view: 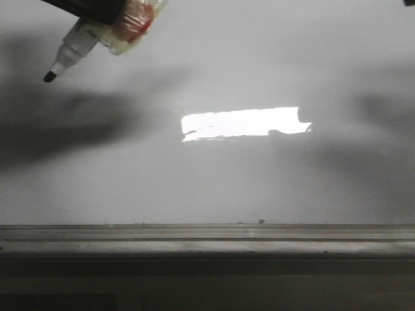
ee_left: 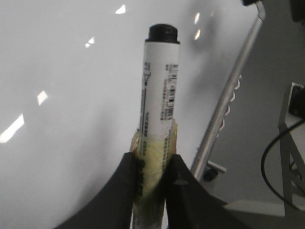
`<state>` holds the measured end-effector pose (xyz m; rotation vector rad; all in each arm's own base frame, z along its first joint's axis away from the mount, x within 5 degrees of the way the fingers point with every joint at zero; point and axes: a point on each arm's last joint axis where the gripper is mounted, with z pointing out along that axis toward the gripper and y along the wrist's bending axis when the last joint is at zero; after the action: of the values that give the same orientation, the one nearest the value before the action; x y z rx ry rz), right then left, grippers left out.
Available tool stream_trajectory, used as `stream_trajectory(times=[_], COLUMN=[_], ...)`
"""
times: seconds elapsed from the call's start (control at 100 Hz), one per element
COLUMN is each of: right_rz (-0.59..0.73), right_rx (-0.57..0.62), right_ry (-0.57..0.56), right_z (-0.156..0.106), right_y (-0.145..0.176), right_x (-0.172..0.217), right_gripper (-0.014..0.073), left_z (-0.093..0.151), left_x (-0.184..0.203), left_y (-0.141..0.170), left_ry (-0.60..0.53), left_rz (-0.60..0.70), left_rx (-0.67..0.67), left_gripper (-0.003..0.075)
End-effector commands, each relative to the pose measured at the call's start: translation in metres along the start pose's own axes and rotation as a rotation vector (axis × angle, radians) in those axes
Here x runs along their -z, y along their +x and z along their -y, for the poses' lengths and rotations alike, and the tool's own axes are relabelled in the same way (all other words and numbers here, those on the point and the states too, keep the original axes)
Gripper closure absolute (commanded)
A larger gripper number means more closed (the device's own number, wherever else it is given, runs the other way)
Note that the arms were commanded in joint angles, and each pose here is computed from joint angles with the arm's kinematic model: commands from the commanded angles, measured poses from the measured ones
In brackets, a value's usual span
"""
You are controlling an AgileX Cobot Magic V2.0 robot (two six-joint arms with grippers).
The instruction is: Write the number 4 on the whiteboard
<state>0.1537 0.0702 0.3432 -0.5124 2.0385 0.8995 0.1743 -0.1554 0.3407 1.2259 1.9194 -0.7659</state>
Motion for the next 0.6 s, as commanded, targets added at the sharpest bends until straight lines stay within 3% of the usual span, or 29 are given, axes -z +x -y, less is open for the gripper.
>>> stream_trajectory(times=[0.0, 0.17, 0.31, 0.59], right_rz=[0.021, -0.037, -0.037, -0.109], right_rx=[0.007, 0.027, 0.042, 0.03], right_ry=[-0.145, -0.252, -0.287, -0.342], right_z=[-0.008, -0.013, -0.019, -0.02], right_y=[-0.024, -0.043, -0.05, -0.045], right_x=[-0.006, -0.021, -0.024, -0.038], right_gripper=[0.0181, 0.0181, 0.0181, 0.0181], left_z=[0.017, 0.034, 0.036, 0.039], left_x=[0.001, -0.015, -0.025, -0.029], left_y=[-0.02, -0.031, -0.036, -0.058], left_ry=[0.006, 0.016, 0.009, -0.02], left_rz=[0.05, 0.025, -0.007, 0.062], left_rx=[-0.111, -0.253, -0.266, -0.31], left_gripper=[0.0741, 0.0741, 0.0741, 0.0741])
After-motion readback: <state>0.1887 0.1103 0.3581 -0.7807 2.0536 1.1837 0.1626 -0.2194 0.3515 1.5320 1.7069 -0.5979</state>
